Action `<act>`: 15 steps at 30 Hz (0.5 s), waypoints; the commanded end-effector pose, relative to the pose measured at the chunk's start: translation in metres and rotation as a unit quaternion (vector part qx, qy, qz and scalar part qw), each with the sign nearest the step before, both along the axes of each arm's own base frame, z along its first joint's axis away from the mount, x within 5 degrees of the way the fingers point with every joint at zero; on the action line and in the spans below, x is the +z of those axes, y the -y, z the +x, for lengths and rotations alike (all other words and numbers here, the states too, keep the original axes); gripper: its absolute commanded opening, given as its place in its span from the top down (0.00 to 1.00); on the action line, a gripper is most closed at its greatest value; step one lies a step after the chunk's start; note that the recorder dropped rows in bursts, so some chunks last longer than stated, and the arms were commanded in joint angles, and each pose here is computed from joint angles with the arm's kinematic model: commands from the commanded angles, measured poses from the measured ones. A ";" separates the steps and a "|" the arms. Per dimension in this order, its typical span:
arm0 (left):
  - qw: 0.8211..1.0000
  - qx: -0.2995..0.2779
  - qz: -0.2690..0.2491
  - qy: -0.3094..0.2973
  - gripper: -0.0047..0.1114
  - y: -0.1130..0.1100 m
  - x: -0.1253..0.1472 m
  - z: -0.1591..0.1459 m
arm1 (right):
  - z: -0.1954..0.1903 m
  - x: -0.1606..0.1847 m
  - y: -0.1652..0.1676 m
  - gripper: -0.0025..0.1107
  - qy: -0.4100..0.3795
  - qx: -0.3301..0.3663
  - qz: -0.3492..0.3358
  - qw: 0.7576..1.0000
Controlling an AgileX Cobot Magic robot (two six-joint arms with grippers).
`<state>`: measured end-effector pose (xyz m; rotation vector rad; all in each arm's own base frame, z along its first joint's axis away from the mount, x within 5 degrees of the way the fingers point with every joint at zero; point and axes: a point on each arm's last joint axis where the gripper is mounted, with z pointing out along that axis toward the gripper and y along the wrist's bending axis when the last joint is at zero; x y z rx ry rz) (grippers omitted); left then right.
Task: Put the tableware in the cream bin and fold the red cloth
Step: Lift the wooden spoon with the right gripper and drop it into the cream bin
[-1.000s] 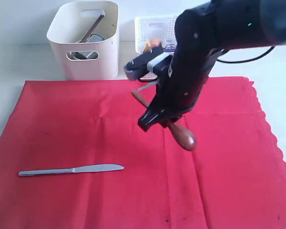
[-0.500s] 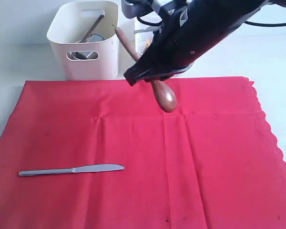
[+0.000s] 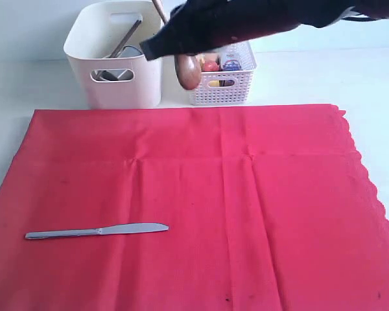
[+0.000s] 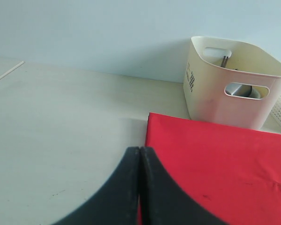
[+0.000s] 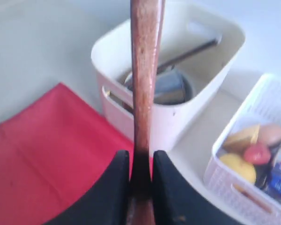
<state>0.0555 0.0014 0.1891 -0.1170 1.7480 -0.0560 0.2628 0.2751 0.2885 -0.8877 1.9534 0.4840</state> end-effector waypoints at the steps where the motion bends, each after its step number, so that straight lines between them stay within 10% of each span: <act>1: 1.000 0.001 -0.003 0.005 0.95 0.000 0.001 0.000 | 0.016 0.017 -0.014 0.98 0.065 -0.005 0.049 0.997; 15: 1.000 0.001 -0.003 0.005 0.95 0.000 0.001 0.000 | 0.109 -0.016 -0.109 0.98 0.124 -0.012 0.108 0.986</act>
